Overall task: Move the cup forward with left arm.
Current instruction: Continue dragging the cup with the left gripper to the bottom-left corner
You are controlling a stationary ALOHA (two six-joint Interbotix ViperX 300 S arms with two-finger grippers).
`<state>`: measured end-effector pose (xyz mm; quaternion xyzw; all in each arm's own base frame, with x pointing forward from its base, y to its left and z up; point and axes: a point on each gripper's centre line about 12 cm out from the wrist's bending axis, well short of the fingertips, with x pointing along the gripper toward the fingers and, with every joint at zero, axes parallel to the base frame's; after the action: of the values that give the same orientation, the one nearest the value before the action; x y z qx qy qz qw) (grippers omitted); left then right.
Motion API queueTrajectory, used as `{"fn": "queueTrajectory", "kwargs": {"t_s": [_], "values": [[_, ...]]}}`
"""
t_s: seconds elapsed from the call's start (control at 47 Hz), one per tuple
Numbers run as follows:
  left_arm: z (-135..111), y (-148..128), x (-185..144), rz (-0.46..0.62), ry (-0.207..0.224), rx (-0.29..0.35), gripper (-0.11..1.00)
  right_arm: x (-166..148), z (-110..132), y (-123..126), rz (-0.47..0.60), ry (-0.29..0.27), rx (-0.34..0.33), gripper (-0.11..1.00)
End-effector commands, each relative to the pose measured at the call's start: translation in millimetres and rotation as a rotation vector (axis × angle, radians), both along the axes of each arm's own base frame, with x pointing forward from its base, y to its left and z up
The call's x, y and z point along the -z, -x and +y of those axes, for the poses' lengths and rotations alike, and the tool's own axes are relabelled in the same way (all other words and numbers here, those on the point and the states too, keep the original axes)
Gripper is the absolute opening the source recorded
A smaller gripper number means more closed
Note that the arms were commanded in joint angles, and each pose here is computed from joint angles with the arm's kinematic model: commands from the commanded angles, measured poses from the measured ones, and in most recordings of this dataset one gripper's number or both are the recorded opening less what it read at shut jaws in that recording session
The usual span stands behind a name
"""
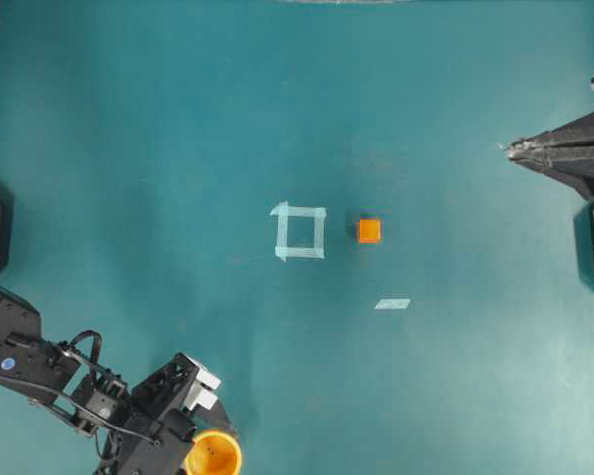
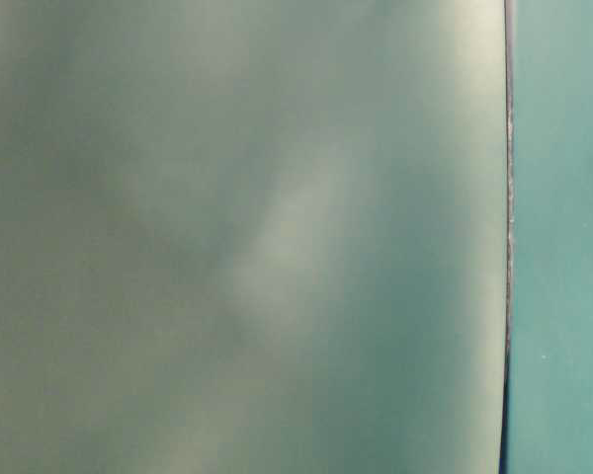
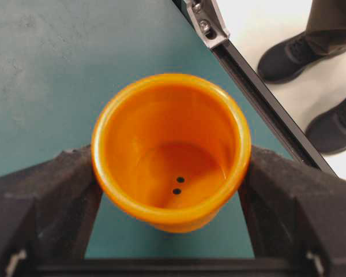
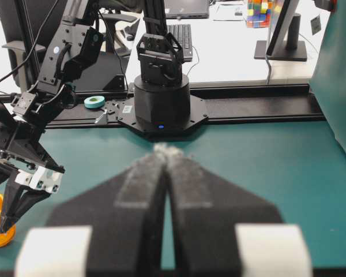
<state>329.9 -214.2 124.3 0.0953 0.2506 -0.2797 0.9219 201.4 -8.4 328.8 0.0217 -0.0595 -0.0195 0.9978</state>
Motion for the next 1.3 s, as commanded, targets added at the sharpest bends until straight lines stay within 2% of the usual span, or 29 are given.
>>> {"fn": "queueTrajectory", "kwargs": {"t_s": [0.0,1.278], "values": [[-4.5,-4.9,-12.7,-0.036,0.024,0.002,0.71,-14.3,-0.1,-0.6,-0.037,-0.002,0.0,0.0],[-5.0,-4.5,-12.7,-0.036,0.023,0.004,0.69,-14.4,-0.4,-0.5,-0.038,0.0,0.002,0.0]]}}
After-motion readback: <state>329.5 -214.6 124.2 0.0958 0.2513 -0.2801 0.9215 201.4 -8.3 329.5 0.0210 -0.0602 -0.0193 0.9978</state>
